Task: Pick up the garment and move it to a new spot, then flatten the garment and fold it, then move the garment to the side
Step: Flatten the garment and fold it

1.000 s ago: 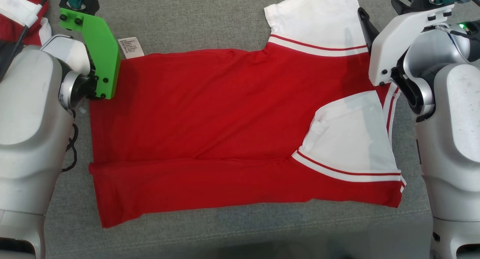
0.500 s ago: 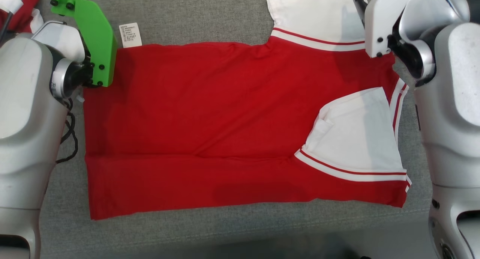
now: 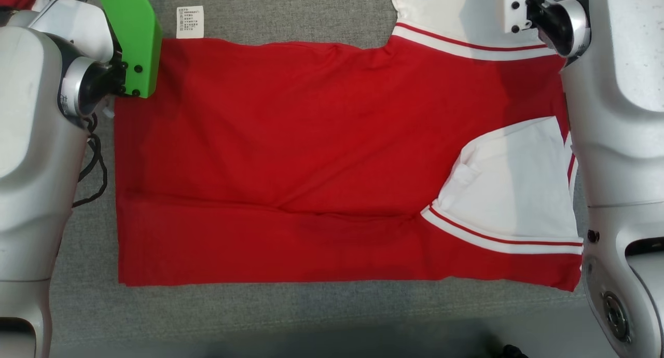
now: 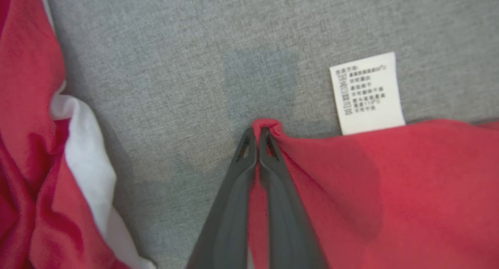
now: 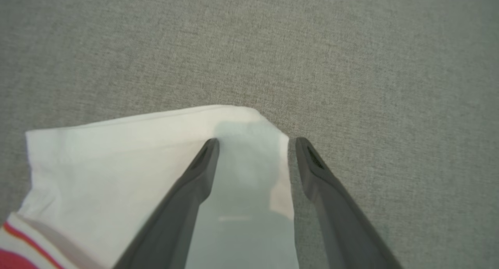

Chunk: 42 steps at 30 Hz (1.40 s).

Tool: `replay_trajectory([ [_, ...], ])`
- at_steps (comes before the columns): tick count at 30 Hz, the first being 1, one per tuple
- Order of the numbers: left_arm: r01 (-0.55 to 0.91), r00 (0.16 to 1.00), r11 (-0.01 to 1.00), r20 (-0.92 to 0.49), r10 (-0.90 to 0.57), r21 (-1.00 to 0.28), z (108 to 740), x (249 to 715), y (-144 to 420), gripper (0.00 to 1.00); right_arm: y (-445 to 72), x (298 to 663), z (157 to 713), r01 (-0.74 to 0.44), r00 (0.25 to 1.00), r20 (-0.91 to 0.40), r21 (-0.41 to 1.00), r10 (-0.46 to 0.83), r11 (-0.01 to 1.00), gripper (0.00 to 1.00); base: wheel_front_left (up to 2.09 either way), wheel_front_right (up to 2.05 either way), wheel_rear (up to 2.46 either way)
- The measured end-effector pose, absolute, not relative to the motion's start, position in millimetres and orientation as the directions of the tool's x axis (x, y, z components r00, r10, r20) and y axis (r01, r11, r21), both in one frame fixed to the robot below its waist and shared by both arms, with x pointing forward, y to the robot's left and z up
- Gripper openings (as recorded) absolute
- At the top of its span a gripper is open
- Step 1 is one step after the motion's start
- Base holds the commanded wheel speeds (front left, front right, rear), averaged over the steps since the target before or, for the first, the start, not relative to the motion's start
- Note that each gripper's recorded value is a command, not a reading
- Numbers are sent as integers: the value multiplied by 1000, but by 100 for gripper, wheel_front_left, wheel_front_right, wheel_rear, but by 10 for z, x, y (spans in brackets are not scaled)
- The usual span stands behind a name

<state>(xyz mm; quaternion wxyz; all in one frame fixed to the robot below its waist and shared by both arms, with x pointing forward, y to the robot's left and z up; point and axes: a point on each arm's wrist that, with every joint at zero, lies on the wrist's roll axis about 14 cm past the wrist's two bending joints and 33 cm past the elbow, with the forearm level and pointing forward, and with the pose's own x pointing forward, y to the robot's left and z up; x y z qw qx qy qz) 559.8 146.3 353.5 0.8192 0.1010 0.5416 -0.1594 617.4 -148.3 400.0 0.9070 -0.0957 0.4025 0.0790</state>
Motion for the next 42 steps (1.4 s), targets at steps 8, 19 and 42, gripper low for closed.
replay_trajectory([
  [8,364,368,931,-917,-156,-12,3541,5594,1484,0,-1451,6345,3998,-198,649,-758,-87,64,976,100,0,0,0],
  [19,354,373,935,-915,-154,-13,3561,5593,1506,0,-1366,6253,3877,-210,582,-809,-52,82,976,43,0,0,0],
  [42,245,625,967,-752,-211,-68,3818,5391,1456,0,-1376,6133,4257,-284,711,-694,-129,118,950,0,0,0,0],
])
